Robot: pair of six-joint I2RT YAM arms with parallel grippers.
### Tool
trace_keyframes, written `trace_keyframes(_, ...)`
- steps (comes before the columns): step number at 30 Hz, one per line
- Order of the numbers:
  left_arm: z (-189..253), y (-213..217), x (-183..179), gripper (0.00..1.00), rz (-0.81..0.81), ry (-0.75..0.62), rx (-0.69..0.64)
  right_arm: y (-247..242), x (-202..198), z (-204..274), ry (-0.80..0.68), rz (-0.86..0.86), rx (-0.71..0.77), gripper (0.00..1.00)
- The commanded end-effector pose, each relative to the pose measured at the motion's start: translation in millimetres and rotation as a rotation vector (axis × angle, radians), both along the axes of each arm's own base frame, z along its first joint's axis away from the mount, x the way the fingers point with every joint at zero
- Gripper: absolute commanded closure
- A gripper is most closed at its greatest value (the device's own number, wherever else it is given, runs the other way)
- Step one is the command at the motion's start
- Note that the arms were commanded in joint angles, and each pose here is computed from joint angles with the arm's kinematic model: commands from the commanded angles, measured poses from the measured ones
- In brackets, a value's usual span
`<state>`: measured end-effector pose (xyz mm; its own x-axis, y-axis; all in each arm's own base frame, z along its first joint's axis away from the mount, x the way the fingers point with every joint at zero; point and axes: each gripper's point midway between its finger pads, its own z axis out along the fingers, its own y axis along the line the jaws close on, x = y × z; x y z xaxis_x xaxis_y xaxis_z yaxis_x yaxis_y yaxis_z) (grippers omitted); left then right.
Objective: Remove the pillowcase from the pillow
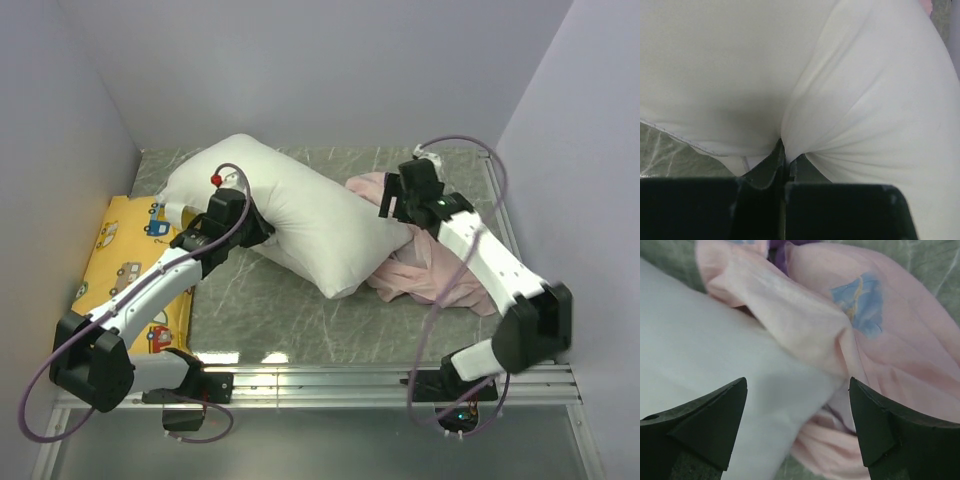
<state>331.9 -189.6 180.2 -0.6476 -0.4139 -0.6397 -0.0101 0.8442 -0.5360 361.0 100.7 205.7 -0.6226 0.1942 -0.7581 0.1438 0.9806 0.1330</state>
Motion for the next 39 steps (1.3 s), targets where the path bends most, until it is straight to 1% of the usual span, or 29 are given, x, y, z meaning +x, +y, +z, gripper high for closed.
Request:
trace_keyframes(1,38.1,-0.3,-4.9,1.00,-0.015,-0.091,-0.039,1.3,35.1,-33.5,0.056,-0.048,-0.035,0.13)
trace_keyframes(3,49.0,2.9,-9.2,1.00,-0.018,-0.108,-0.036,-4.3,43.9,-60.4,0.115,-0.080,-0.046,0.14)
trace_keyframes(4,61.0,2.6,-9.6,1.00,-0.022,-0.130,-0.041,-8.9,46.6,-66.4,0.128,-0.105,-0.021,0.20)
trace_keyframes(5,68.9,4.1,-10.5,1.00,-0.026,-0.148,-0.036,-24.9,51.0,-72.8,0.136,-0.147,0.001,0.26)
trace_keyframes(6,81.2,7.5,-12.6,1.00,-0.020,-0.171,-0.040,-32.9,52.5,-76.1,0.136,-0.169,0.027,0.36)
trace_keyframes(7,97.4,9.9,-12.4,1.00,-0.009,-0.201,-0.044,-32.4,52.0,-83.6,0.145,-0.158,0.086,0.44)
trace_keyframes(8,108.1,12.1,-13.0,1.00,-0.007,-0.223,-0.044,-49.9,54.5,-84.9,0.142,-0.198,0.113,0.56)
trace_keyframes(9,121.6,13.7,-14.1,1.00,-0.004,-0.251,-0.052,-54.1,54.8,-84.7,0.140,-0.204,0.128,0.80)
trace_keyframes(10,143.6,15.1,-13.6,1.00,0.001,-0.288,-0.066,-59.2,53.9,-85.7,0.145,-0.215,0.132,0.89)
trace_keyframes(12,164.7,14.9,-11.3,1.00,-0.001,-0.321,-0.076,-69.4,54.4,-83.8,0.141,-0.236,0.135,1.00)
trace_keyframes(13,189.0,14.2,-10.6,1.00,0.000,-0.362,-0.096,-72.8,54.3,-82.7,0.139,-0.245,0.136,1.00)
trace_keyframes(15,206.1,10.9,-5.7,1.00,-0.003,-0.388,-0.113,-87.5,54.6,-80.3,0.127,-0.290,0.140,1.00)
trace_keyframes(16,227.2,9.1,-5.2,1.00,-0.010,-0.423,-0.136,-91.0,54.3,-80.4,0.125,-0.303,0.153,1.00)
trace_keyframes(17,227.0,1.4,-1.4,1.00,-0.035,-0.408,-0.142,-95.3,54.4,-78.3,0.118,-0.318,0.163,1.00)
trace_keyframes(19,242.2,-8.5,1.3,1.00,-0.073,-0.430,-0.172,-117.6,53.9,-72.5,0.091,-0.388,0.188,1.00)
trace_keyframes(22,239.9,-29.8,7.2,1.00,-0.175,-0.424,-0.181,-136.7,51.7,-57.2,0.031,-0.434,0.242,1.00)
trace_keyframes(23,231.3,-40.1,11.6,1.00,-0.217,-0.406,-0.187,-133.6,51.8,-53.8,0.020,-0.413,0.258,1.00)
trace_keyframes(24,232.3,-48.8,12.1,0.99,-0.257,-0.415,-0.208,-132.4,51.9,-49.5,0.011,-0.398,0.258,1.00)
trace_keyframes(26,221.0,-62.1,16.4,1.00,-0.301,-0.392,-0.219,-127.2,50.2,-50.3,0.032,-0.376,0.273,1.00)
trace_keyframes(27,210.9,-70.9,26.4,1.00,-0.313,-0.365,-0.213,-126.1,47.8,-54.4,0.042,-0.374,0.276,0.95)
trace_keyframes(28,205.5,-80.5,28.1,1.00,-0.345,-0.354,-0.202,-123.9,47.8,-56.2,0.041,-0.365,0.284,0.90)
trace_keyframes(29,198.3,-86.1,32.5,0.99,-0.359,-0.335,-0.187,-121.6,46.6,-57.9,0.045,-0.356,0.292,0.82)
trace_keyframes(30,176.1,-94.7,46.9,0.99,-0.359,-0.283,-0.160,-122.1,44.6,-56.1,0.039,-0.355,0.292,0.62)
trace_keyframes(32,165.7,-105.1,57.8,1.00,-0.361,-0.256,-0.139,-112.7,40.4,-55.6,0.031,-0.322,0.326,0.44)
trace_keyframes(33,143.7,-111.1,68.3,0.99,-0.354,-0.209,-0.121,-112.0,37.3,-44.1,-0.002,-0.318,0.334,0.34)
trace_keyframes(35,120.5,-120.5,71.3,0.99,-0.358,-0.157,-0.102,-110.5,30.2,-33.3,-0.031,-0.310,0.340,0.27)
trace_keyframes(36,115.8,-123.2,70.5,1.00,-0.356,-0.154,-0.102,-110.4,25.1,-14.9,-0.078,-0.301,0.337,0.23)
trace_keyframes(37,95.3,-126.9,62.6,0.99,-0.360,-0.117,-0.094,-110.4,21.3,-4.8,-0.095,-0.298,0.334,0.21)
trace_keyframes(39,89.3,-127.3,56.1,1.00,-0.343,-0.128,-0.108,-108.4,13.1,25.7,-0.168,-0.271,0.335,0.20)
